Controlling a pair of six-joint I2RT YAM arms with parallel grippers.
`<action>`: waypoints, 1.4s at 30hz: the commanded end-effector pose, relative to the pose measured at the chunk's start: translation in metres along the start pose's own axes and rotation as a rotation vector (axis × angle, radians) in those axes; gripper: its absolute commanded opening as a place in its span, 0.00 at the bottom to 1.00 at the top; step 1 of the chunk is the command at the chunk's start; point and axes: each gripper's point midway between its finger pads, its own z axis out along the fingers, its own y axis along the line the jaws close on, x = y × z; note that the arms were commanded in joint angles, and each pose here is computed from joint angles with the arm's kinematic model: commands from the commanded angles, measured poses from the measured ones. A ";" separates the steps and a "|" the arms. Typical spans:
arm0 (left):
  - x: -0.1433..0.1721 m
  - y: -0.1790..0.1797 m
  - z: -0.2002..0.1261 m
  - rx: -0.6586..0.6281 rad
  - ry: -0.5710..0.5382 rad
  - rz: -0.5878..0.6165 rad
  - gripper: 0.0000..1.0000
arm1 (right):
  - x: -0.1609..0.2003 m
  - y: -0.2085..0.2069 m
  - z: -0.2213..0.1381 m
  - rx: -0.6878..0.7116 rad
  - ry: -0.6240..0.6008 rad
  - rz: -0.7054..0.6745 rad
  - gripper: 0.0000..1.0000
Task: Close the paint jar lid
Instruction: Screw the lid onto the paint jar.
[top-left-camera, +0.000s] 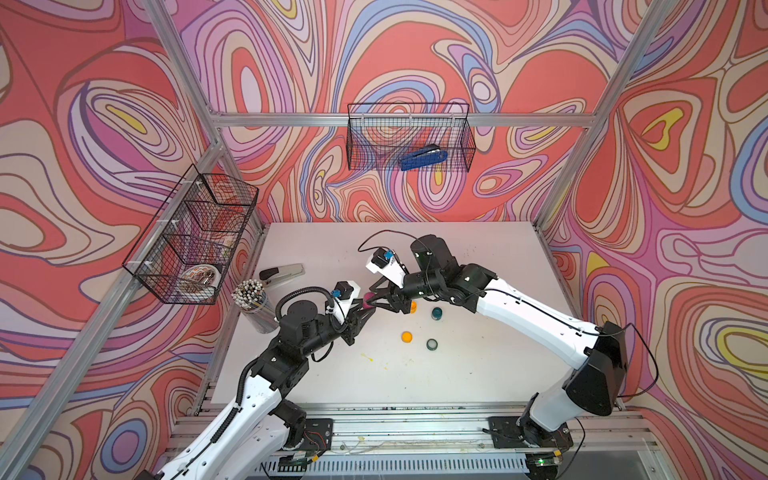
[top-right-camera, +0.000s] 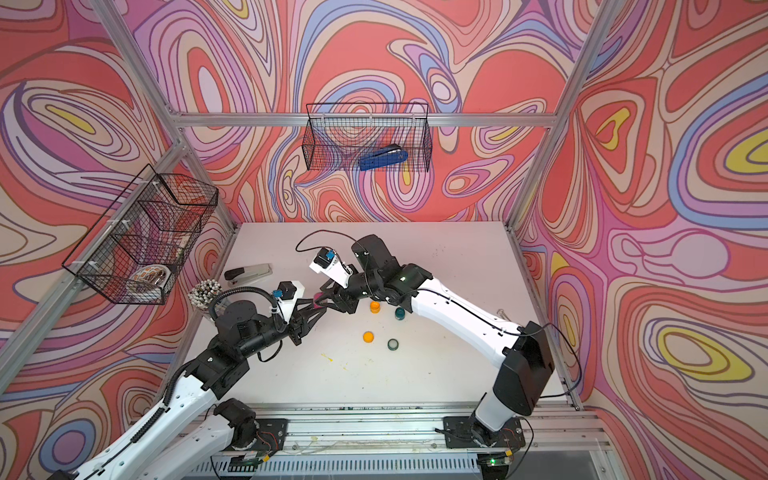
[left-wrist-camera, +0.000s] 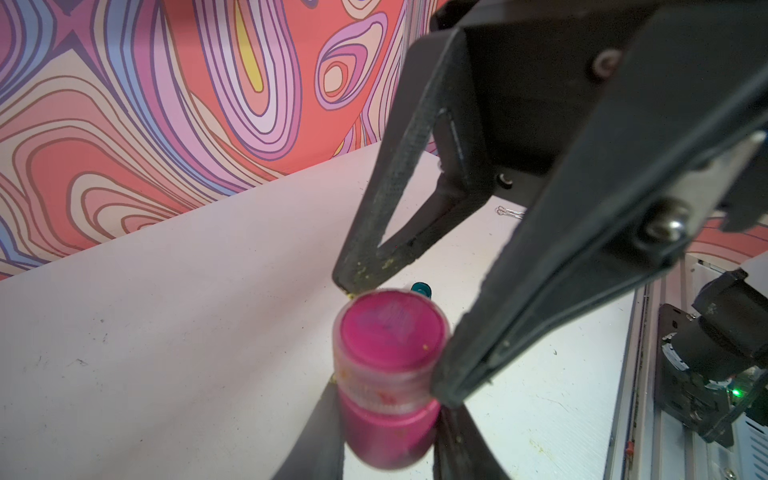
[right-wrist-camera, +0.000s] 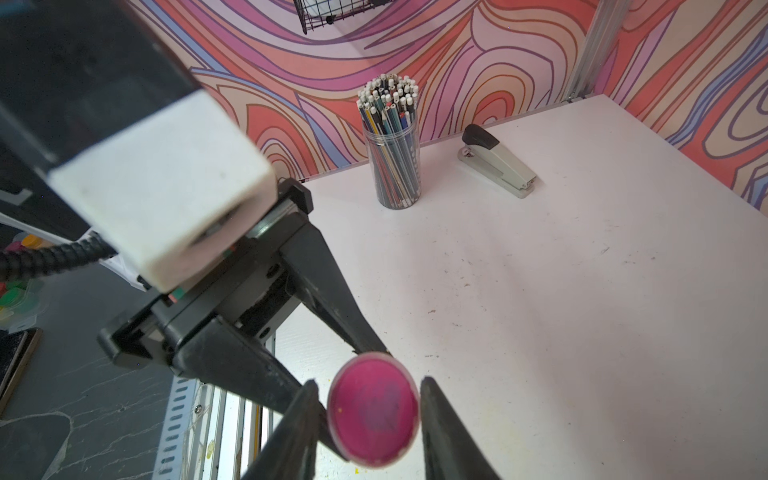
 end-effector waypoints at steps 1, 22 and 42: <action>-0.017 -0.001 -0.003 -0.002 -0.053 0.027 0.27 | 0.001 -0.001 0.005 -0.013 -0.004 0.013 0.45; -0.017 -0.003 -0.003 0.009 -0.058 0.027 0.27 | -0.004 -0.012 0.000 0.005 -0.031 0.039 0.54; -0.018 -0.001 -0.005 -0.006 -0.064 0.038 0.27 | 0.006 -0.008 0.007 -0.038 -0.011 0.069 0.39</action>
